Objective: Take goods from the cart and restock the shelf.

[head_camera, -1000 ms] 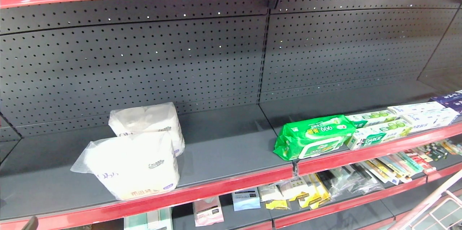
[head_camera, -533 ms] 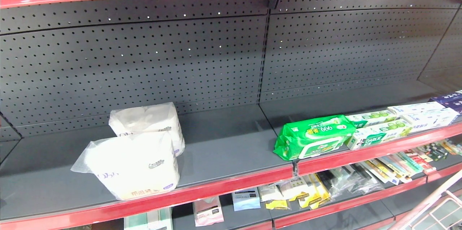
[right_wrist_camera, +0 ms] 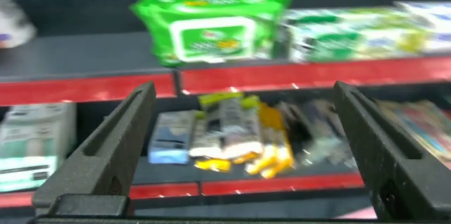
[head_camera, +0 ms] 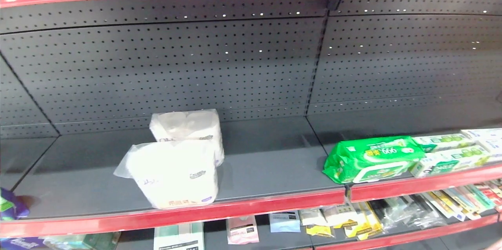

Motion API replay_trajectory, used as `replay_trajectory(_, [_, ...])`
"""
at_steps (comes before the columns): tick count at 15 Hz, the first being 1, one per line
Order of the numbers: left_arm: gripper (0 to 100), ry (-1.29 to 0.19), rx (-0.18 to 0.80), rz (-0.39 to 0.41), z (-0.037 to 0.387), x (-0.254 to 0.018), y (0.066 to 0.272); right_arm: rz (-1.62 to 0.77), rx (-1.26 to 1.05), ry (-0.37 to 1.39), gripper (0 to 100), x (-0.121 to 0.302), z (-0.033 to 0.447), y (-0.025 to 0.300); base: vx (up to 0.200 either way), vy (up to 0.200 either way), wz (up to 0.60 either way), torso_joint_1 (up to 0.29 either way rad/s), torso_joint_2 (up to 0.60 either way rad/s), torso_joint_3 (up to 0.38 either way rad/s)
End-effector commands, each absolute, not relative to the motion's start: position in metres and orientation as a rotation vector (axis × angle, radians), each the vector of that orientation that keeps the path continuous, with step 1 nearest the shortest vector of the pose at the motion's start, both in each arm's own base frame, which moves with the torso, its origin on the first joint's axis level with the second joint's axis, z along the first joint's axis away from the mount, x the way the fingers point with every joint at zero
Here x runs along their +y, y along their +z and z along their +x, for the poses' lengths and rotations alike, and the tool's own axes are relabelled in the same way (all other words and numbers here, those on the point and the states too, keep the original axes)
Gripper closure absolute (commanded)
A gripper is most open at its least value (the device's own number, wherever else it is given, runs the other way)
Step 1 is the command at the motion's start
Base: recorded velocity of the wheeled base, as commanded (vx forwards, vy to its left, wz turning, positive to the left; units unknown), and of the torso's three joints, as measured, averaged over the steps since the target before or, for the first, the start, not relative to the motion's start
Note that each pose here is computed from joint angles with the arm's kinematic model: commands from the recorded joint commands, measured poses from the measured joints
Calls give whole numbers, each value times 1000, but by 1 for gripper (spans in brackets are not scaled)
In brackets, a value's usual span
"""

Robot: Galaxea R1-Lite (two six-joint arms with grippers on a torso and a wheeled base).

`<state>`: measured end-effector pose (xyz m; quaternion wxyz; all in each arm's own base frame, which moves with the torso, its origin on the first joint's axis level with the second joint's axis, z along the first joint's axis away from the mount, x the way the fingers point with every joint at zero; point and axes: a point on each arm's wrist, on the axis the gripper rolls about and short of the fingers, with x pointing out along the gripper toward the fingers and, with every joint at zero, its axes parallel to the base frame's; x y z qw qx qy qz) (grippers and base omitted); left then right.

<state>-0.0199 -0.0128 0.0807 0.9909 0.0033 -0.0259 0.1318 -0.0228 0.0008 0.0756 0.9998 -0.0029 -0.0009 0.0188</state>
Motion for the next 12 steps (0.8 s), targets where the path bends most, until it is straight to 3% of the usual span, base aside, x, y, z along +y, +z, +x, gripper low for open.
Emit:
replay_trajectory(1, [0,265,-50,5,-20,-13,81,-6,-2,40,0,1,-23,76,0,0,600,7,2,2])
replay_trajectory(2, [0,265,-50,5,-20,-13,81,-6,-2,40,0,1,-23,76,0,0,600,-2,7,7])
replay_trajectory(7, [0,267,-49,13,-20,-13,81,-6,-2,41,0,1,-23,76,0,0,0,0,0,0])
replay_trajectory(12, [0,275,-35,93,-20,-13,80,-8,-2,40,0,1,-23,76,0,0,0,0,0,0])
